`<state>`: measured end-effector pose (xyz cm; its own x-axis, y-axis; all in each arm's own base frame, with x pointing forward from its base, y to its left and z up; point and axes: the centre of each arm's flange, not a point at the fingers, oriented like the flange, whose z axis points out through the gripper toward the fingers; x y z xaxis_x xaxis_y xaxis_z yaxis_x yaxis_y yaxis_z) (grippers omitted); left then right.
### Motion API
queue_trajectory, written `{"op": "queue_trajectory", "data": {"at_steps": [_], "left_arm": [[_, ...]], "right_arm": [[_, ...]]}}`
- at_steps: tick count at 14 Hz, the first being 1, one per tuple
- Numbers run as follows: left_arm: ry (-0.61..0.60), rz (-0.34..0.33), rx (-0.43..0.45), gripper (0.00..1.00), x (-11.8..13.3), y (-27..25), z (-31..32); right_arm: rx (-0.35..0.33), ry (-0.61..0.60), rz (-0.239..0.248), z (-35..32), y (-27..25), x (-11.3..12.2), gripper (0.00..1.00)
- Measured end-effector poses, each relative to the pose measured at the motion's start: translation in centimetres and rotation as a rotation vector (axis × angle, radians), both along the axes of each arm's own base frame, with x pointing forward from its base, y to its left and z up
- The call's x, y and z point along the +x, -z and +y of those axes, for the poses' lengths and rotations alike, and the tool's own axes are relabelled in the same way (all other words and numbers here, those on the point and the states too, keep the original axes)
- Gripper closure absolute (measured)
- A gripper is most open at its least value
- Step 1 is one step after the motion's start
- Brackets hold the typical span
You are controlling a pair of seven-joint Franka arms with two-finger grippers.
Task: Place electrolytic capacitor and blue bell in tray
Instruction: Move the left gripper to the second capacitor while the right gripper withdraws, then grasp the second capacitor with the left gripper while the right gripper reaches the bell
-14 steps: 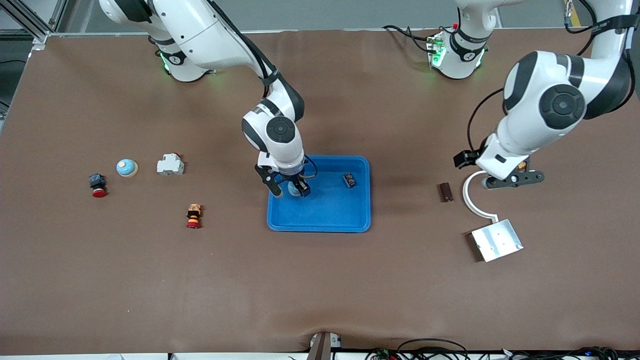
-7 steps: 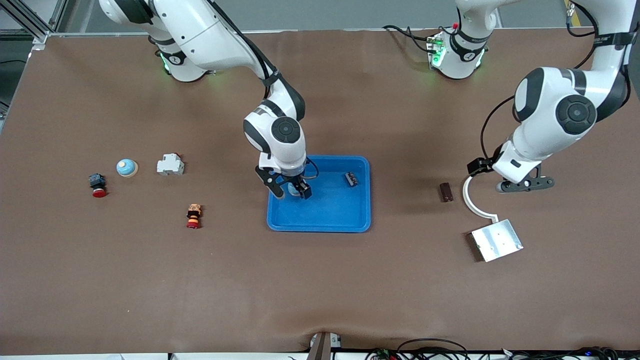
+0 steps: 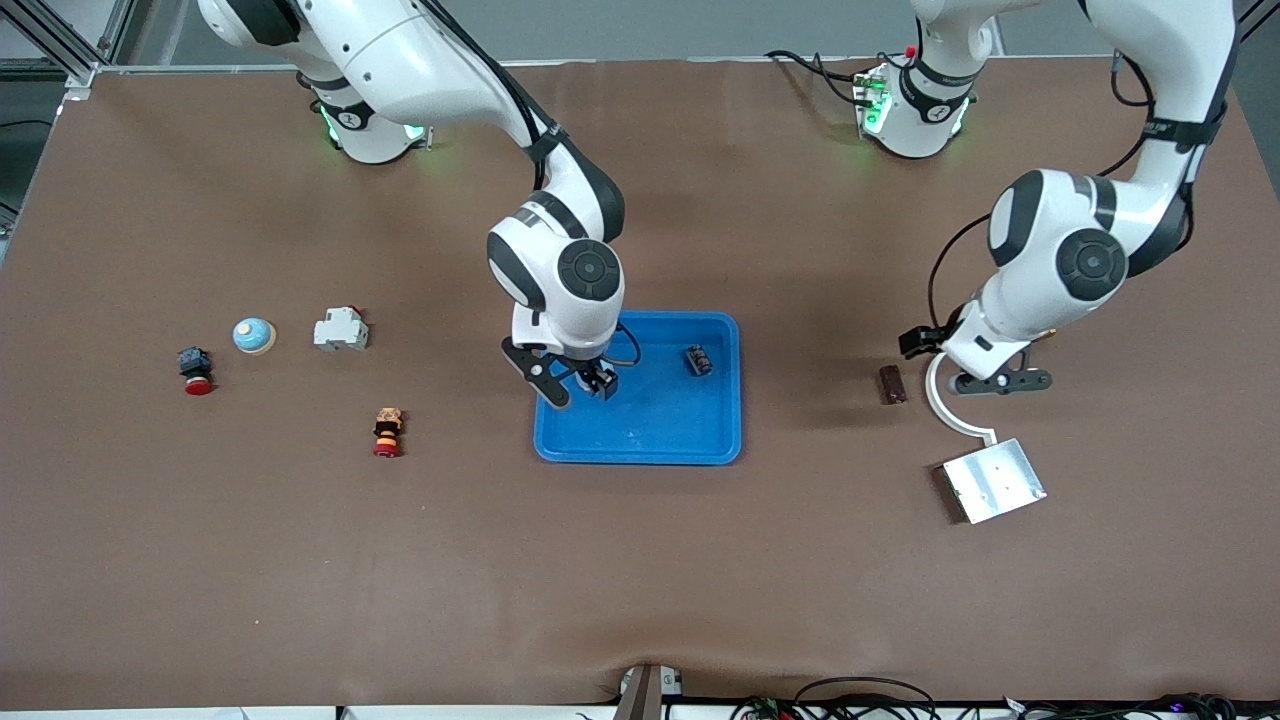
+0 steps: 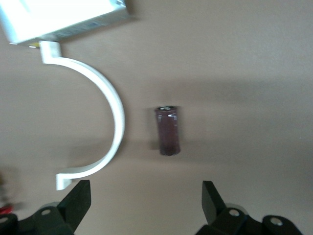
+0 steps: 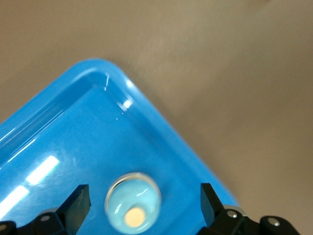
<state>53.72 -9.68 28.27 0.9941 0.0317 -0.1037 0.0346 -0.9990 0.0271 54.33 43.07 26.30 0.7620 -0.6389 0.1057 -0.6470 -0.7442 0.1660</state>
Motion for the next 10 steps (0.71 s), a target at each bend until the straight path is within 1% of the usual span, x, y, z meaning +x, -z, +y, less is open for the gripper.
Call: {"op": "queue_trajectory", "data": {"at_steps": [2, 3, 6, 10], "left_arm": [[0.003, 0.0, -0.018, 0.0, 0.2, 1.7, -0.4], [0.003, -0.004, -0.027, 0.0, 0.3, 2.4, -0.6], [0.011, -0.005, -0.043, 0.0, 0.4, 4.6, -1.0], [0.001, 0.014, -0.047, 0.0, 0.4, 6.9, -1.2]], "right_arm": [[-0.028, -0.063, 0.049, -2.7, -2.0, 1.3, 0.0], [-0.031, -0.088, 0.064, -3.9, -3.1, 1.9, 0.0], [-0.029, -0.117, 0.082, -7.4, -6.7, 3.5, 0.0], [-0.022, -0.228, 0.136, -13.2, -11.2, 5.4, 0.0]]}}
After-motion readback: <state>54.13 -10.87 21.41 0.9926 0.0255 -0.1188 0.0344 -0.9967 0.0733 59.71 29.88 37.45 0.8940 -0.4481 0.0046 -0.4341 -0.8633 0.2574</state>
